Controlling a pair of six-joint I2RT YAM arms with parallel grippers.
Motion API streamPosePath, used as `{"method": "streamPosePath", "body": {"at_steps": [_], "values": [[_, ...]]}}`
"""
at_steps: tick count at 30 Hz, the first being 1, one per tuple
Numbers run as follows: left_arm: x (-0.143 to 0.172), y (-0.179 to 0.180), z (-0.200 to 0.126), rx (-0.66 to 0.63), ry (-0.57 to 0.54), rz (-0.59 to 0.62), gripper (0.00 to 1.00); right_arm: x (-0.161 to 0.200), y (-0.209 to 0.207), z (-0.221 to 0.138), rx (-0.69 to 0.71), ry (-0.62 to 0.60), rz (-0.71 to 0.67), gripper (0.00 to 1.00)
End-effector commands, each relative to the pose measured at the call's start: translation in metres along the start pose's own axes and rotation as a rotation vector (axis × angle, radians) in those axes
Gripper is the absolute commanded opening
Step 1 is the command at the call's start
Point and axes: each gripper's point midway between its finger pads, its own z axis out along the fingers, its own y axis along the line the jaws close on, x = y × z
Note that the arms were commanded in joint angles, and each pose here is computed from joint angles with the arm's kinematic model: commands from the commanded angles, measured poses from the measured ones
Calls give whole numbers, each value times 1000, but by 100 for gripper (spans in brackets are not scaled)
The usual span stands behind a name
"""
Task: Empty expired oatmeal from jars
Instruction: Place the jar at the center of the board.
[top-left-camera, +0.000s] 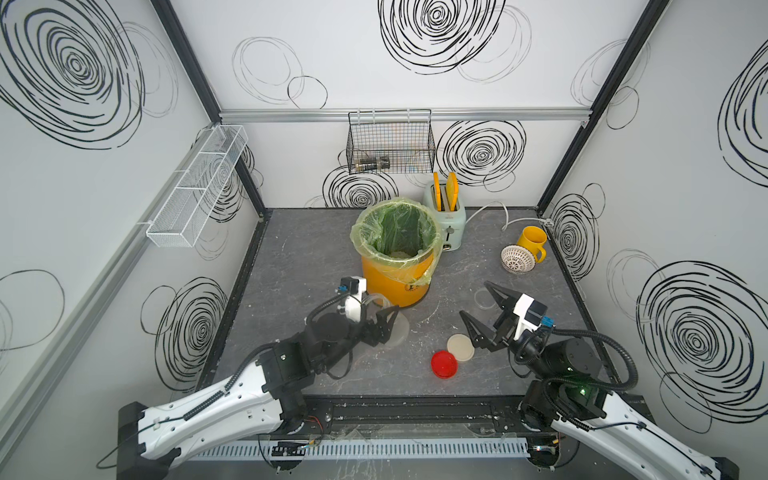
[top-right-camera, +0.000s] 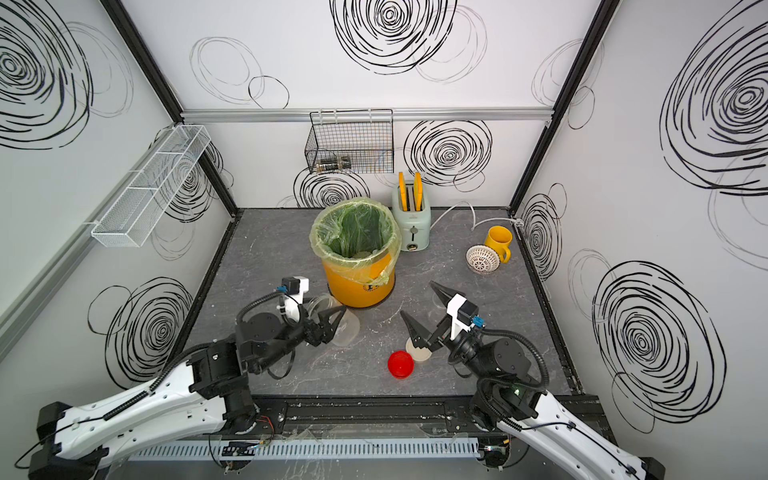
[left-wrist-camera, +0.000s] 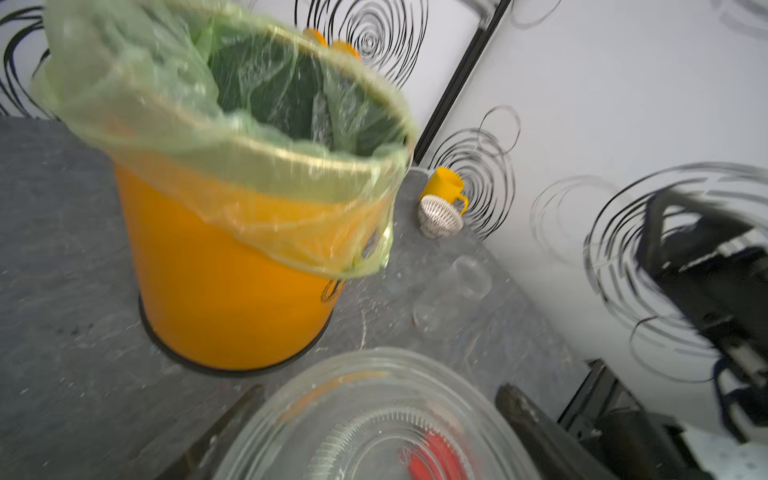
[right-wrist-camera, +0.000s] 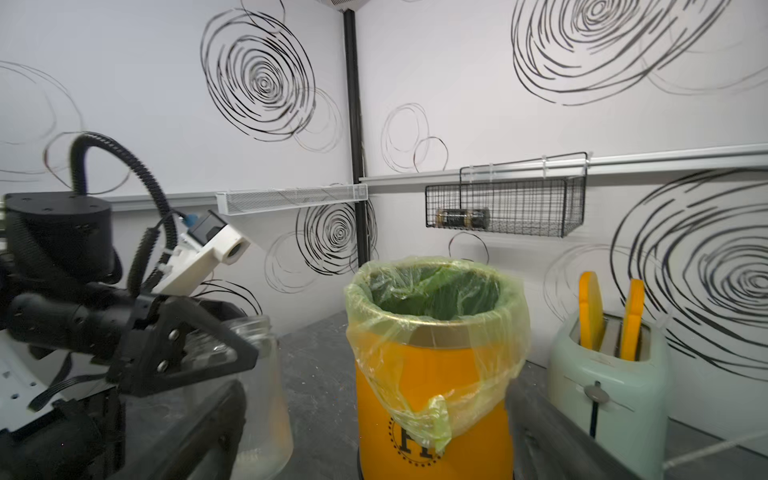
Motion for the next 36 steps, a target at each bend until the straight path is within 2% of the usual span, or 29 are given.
{"method": "streamPosePath", "body": {"at_steps": [1, 6, 10, 15, 27, 33, 36], "values": [[-10, 15, -1, -116, -129, 73, 0, 16, -22, 9, 118, 106, -9, 98], [4, 23, 5, -168, -167, 175, 0, 20, -41, 25, 153, 199, 33, 98], [11, 26, 7, -200, -211, 250, 0, 21, -62, 27, 179, 211, 104, 98], [25, 26, 9, -212, -253, 325, 0, 17, -83, 26, 226, 233, 131, 98], [50, 34, 22, -223, -251, 353, 0, 10, -105, 30, 285, 246, 185, 98], [60, 35, 32, -225, -219, 369, 19, 0, -110, 25, 309, 220, 174, 98], [62, 38, 34, -250, -206, 362, 20, 1, -113, 21, 328, 210, 165, 98]]}}
